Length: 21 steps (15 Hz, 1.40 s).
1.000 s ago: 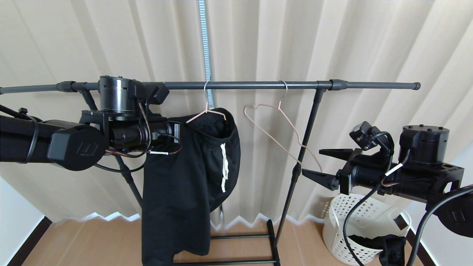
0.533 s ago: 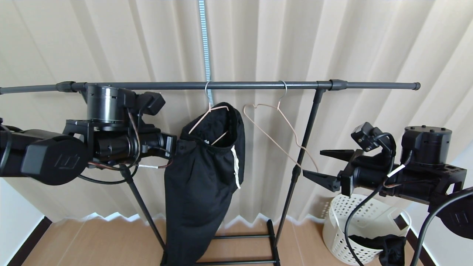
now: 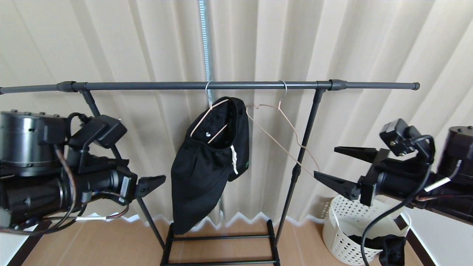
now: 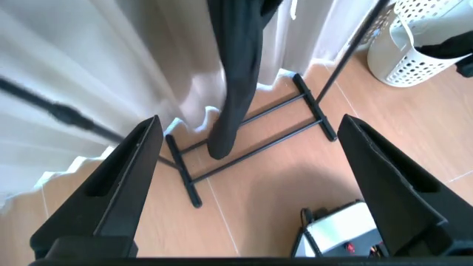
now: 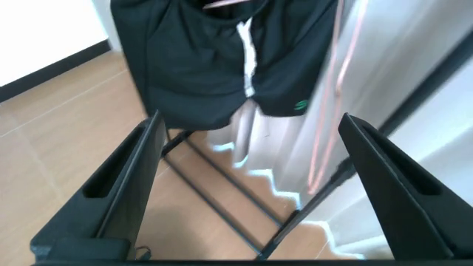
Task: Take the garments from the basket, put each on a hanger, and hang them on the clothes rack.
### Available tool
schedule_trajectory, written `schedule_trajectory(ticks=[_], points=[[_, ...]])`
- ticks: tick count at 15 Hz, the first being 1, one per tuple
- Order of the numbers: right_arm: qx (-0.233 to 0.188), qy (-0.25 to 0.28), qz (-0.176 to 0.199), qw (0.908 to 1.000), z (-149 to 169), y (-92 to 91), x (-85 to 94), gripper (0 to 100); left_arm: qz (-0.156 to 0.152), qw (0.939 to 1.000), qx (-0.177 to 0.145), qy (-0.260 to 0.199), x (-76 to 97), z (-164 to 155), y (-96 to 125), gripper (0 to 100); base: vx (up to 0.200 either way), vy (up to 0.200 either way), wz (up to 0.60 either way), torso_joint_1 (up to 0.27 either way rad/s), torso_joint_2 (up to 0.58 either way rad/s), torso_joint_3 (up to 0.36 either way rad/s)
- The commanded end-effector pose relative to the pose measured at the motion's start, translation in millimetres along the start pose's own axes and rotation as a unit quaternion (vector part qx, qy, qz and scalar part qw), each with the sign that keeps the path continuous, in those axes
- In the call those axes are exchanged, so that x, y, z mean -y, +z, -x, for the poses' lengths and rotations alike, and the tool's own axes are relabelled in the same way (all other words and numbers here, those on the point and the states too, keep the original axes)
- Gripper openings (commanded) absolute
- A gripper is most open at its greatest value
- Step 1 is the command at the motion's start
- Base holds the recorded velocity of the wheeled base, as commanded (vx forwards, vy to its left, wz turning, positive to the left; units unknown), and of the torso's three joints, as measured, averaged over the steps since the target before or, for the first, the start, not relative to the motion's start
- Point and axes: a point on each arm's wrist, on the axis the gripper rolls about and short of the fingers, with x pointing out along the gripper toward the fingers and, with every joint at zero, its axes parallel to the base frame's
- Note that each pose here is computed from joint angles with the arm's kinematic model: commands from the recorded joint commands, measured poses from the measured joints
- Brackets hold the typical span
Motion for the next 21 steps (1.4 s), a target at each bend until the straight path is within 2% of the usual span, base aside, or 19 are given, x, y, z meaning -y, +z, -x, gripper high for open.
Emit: schedule_trajectory(ticks=[1,2,3,4,5,6,8,11,12,13,14,15,18,21], points=[[0.046,-0.038,0.008,0.9982,57,6.0,-29.0,100,0.001,0.9991,0.040,0.009,7.9,59,-34,100,0.000,0.000,0.00,0.000,0.00,0.000],[0.048,-0.058,0.006,0.9971,74,-3.3,-39.1,100,0.005,0.9988,0.049,0.010,11.5,75,-53,100,0.000,0.000,0.00,0.000,0.00,0.000],[0.049,-0.073,0.006,0.9962,82,-7.7,-42.3,100,0.006,0.9985,0.054,0.011,13.0,81,-60,100,0.000,0.000,0.00,0.000,0.00,0.000],[0.052,-0.108,0.006,0.9927,105,-23.9,-52.4,100,0.016,0.9974,0.068,0.014,17.4,98,-83,100,0.000,0.000,0.00,0.000,0.00,0.000],[0.052,-0.111,0.007,0.9924,107,-25.9,-53.6,100,0.018,0.9972,0.070,0.015,17.7,99,-85,100,0.000,0.000,0.00,0.000,0.00,0.000],[0.042,-0.122,0.004,0.9916,132,-52.2,-67.0,100,0.038,0.9957,0.083,0.016,22.3,112,-109,100,0.000,0.000,0.00,0.000,0.00,0.000],[0.016,-0.134,-0.004,0.9908,158,-79.2,-80.6,100,0.060,0.9925,0.105,0.018,26.5,122,-130,100,0.000,0.000,0.00,0.000,0.00,0.000],[-0.005,-0.148,-0.011,0.9889,190,-112.1,-98.1,100,0.064,0.9888,0.131,0.032,32.6,132,-165,100,0.000,0.000,0.00,0.000,0.00,0.000],[-0.005,-0.155,-0.010,0.9879,194,-116.1,-99.8,100,0.064,0.9882,0.133,0.038,33.1,133,-169,100,0.000,0.000,0.00,0.000,0.00,0.000],[0.005,-0.173,-0.008,0.9849,201,-128.1,-104.1,100,0.068,0.9887,0.126,0.046,34.5,134,-178,100,0.000,0.000,0.00,0.000,0.00,0.000],[0.005,-0.173,-0.008,0.9849,201,-128.1,-104.1,100,0.068,0.9887,0.126,0.046,34.5,134,-178,100,0.000,0.000,0.00,0.000,0.00,0.000],[0.017,-0.193,-0.022,0.9808,204,-130.7,-105.4,100,0.072,0.9907,0.105,0.049,37.7,134,-195,100,0.000,0.000,0.00,0.000,0.00,0.000],[0.026,-0.257,-0.039,0.9652,206,-131.9,-106.5,100,0.077,0.9915,0.089,0.057,39.1,136,-202,100,0.000,0.000,0.00,0.000,0.00,0.000],[0.035,-0.303,-0.041,0.9514,207,-132.4,-107.4,100,0.096,0.9851,0.087,0.113,38.9,137,-202,100,0.000,0.000,0.00,0.000,0.00,0.000]])
